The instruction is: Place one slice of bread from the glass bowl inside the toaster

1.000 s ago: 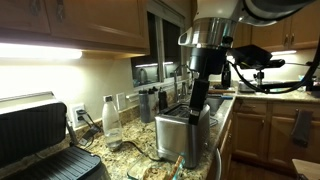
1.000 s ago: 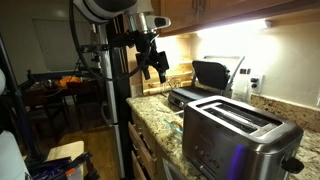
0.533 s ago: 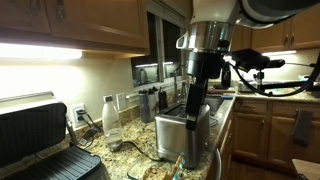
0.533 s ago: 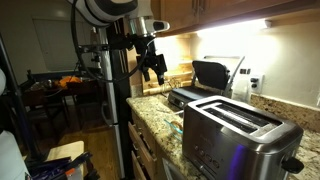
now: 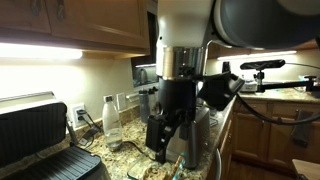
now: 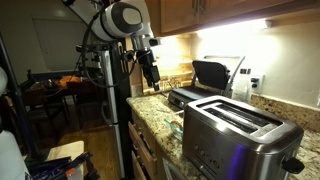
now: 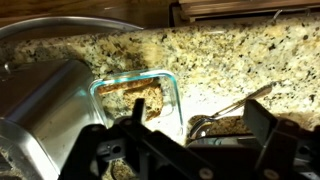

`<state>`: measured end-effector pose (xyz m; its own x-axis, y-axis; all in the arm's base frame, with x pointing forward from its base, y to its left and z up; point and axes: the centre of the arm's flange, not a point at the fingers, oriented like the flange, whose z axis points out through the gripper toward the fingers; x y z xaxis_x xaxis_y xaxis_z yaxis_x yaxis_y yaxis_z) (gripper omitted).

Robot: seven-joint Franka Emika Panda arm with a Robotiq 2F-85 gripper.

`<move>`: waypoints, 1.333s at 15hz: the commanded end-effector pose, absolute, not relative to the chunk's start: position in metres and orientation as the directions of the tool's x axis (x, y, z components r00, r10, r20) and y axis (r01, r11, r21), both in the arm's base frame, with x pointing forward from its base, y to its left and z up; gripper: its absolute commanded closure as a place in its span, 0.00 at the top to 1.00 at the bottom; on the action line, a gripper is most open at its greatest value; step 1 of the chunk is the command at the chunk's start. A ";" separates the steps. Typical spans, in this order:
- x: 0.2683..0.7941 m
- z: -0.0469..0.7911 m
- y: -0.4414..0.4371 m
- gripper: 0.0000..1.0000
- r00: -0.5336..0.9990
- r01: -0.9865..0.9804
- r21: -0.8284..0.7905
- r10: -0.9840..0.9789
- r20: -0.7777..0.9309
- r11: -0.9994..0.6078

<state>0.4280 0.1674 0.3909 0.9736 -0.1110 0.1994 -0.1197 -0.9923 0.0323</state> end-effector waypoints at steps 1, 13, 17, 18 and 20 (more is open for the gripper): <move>0.449 0.364 0.191 1.00 0.942 -0.277 0.023 -0.267 0.206 -0.961; 0.460 0.346 0.146 1.00 0.727 -0.674 0.040 -0.652 0.215 -0.738; 0.472 0.337 0.138 1.00 0.666 -0.738 0.050 -0.713 0.220 -0.673; 0.474 0.334 0.137 1.00 0.653 -0.750 0.052 -0.725 0.220 -0.660; 0.480 0.327 0.135 1.00 0.627 -0.774 0.067 -0.747 0.221 -0.629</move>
<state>0.4676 0.1341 0.3356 0.6750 -0.7072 0.2104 -0.7280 -0.6848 0.0339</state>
